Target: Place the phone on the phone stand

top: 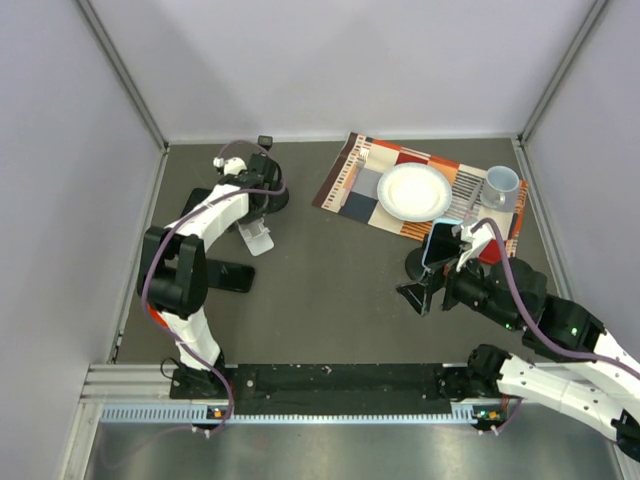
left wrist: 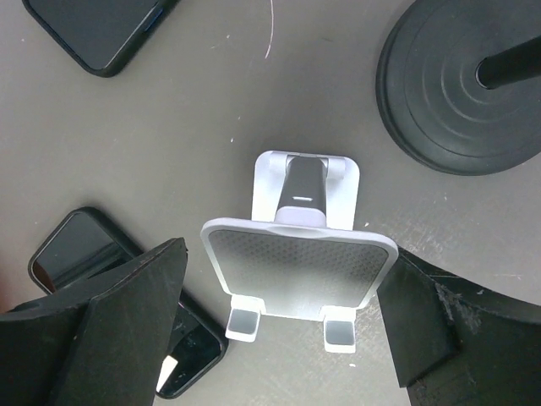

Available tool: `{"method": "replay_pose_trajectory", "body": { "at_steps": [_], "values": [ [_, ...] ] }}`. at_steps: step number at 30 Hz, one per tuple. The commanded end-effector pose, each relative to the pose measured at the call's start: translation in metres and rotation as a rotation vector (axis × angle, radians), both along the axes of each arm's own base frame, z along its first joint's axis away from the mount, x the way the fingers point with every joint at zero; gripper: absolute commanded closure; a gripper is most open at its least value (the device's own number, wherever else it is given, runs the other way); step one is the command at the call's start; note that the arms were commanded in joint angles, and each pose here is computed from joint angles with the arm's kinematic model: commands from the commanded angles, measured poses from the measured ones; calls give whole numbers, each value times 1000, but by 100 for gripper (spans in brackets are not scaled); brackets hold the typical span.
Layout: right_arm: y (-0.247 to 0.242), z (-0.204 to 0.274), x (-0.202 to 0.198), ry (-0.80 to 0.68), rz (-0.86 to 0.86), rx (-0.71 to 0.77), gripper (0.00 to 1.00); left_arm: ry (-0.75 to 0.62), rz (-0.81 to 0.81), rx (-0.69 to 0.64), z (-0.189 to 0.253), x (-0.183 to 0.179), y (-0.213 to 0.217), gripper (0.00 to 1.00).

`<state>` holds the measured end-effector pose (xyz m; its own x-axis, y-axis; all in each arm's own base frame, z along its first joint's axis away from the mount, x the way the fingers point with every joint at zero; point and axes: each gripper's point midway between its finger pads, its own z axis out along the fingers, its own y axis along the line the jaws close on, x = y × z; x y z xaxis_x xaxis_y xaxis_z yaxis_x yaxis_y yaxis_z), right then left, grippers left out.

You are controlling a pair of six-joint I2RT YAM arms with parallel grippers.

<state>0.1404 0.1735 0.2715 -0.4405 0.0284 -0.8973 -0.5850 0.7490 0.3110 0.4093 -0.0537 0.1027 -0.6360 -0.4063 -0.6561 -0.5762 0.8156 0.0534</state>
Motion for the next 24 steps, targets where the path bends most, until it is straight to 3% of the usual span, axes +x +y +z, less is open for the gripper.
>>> {"method": "replay_pose_trajectory", "body": {
  "at_steps": [1, 2, 3, 6, 9, 10, 12, 17, 21, 24],
  "values": [
    [-1, 9, 0, -19, -3, 21, 1, -82, -3, -35, 10, 10, -11, 8],
    [-1, 9, -1, -14, -5, 29, 1, -83, -7, -27, 10, 8, -10, 11],
    [-2, 9, -2, -14, -6, 35, 1, -105, -19, -28, 12, 10, -13, 24],
    [-3, 11, -3, -21, -6, 43, 1, -140, -26, 2, 19, 9, -11, 49],
    [-6, 14, -3, -31, -13, 50, 1, -147, -66, 23, 23, 5, -14, 59],
    [-8, 14, -3, -34, -20, 48, 1, -151, -85, 27, 25, 5, -17, 81],
    [-10, 15, -2, -45, -23, 39, 1, -158, -135, 50, 32, 2, -29, 100],
    [-23, 21, 2, -80, -71, 19, 1, -187, -360, 56, 54, -4, -90, 100],
    [-42, 32, 6, -117, -150, 40, 1, -177, -587, -61, 57, -22, -172, 100],
    [-66, 45, 10, -160, -251, 79, 1, -160, -651, -104, 54, -38, -216, 100]
  ]
}}
